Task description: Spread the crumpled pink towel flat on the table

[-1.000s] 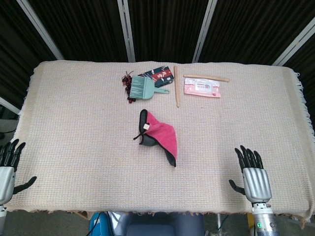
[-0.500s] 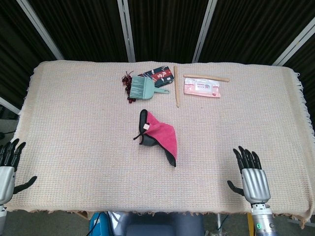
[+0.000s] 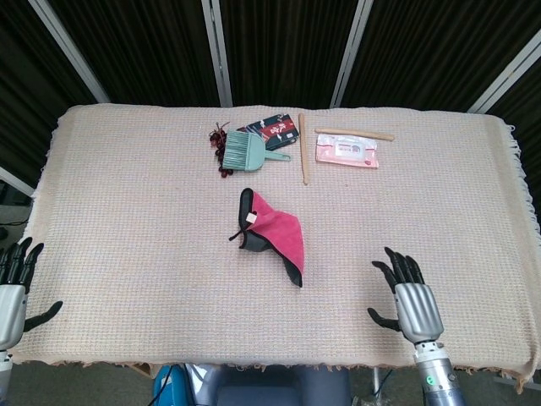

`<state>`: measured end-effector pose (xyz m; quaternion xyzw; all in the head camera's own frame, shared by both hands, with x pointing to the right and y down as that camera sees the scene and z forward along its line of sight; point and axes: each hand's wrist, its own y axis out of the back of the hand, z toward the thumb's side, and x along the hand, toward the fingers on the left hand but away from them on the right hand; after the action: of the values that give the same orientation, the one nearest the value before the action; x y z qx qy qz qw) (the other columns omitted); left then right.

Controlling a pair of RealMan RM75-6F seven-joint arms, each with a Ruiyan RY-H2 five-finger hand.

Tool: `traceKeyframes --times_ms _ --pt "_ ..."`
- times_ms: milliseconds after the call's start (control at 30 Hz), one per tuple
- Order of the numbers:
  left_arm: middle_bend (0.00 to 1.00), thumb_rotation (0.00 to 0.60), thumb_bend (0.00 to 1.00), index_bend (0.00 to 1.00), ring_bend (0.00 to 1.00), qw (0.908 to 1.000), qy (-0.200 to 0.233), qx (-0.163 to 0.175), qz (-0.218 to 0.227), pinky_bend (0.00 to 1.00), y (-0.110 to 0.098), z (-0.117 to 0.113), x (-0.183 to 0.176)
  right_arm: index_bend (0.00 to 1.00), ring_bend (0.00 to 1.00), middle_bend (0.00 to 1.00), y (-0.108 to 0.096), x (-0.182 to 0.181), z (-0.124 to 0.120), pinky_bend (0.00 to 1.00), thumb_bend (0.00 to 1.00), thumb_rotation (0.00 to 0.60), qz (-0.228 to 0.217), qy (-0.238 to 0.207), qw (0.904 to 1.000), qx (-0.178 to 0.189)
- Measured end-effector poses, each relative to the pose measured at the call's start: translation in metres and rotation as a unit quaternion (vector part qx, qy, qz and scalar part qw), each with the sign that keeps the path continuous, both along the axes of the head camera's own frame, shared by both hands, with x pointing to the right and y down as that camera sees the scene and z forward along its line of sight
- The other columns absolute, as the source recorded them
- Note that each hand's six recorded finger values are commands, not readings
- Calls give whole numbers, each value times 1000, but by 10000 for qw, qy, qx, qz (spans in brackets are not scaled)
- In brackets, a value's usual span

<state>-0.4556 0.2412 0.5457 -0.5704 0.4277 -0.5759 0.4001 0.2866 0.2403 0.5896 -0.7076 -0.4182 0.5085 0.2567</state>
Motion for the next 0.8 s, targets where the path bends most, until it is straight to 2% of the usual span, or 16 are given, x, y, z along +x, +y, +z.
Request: traceKeyframes --times_ms 100,233,400,600,733,800 --pt "0 600 0 0 0 10000 -22 -8 -18 0 -1 1 -1 401 0 30 -8 -20 3 0 203 600 -95 -207 9997 -55" --pt "0 600 0 0 0 10000 -23 36 -44 0 -2 0 -2 404 0 33 -10 -40 11 0 204 600 -175 -295 9994 -108" --pt "0 600 0 0 0 10000 2 57 -49 0 -2 -2 -4 398 0 33 -6 -78 35 0 204 600 -230 -429 9980 -401" --pt "0 600 0 0 0 10000 0 32 -87 0 -2 -1 -6 268 0 32 -8 -114 64 0 204 600 -148 -453 9970 -616" --pt "0 600 0 0 0 10000 -3 28 -74 0 -2 -1 -6 117 0 32 -17 -124 73 0 203 600 -5 -478 9971 -585" --pt "0 600 0 0 0 10000 -10 27 -62 0 -2 0 -5 85 0 32 -23 -127 74 0 204 600 98 -534 9972 -514"
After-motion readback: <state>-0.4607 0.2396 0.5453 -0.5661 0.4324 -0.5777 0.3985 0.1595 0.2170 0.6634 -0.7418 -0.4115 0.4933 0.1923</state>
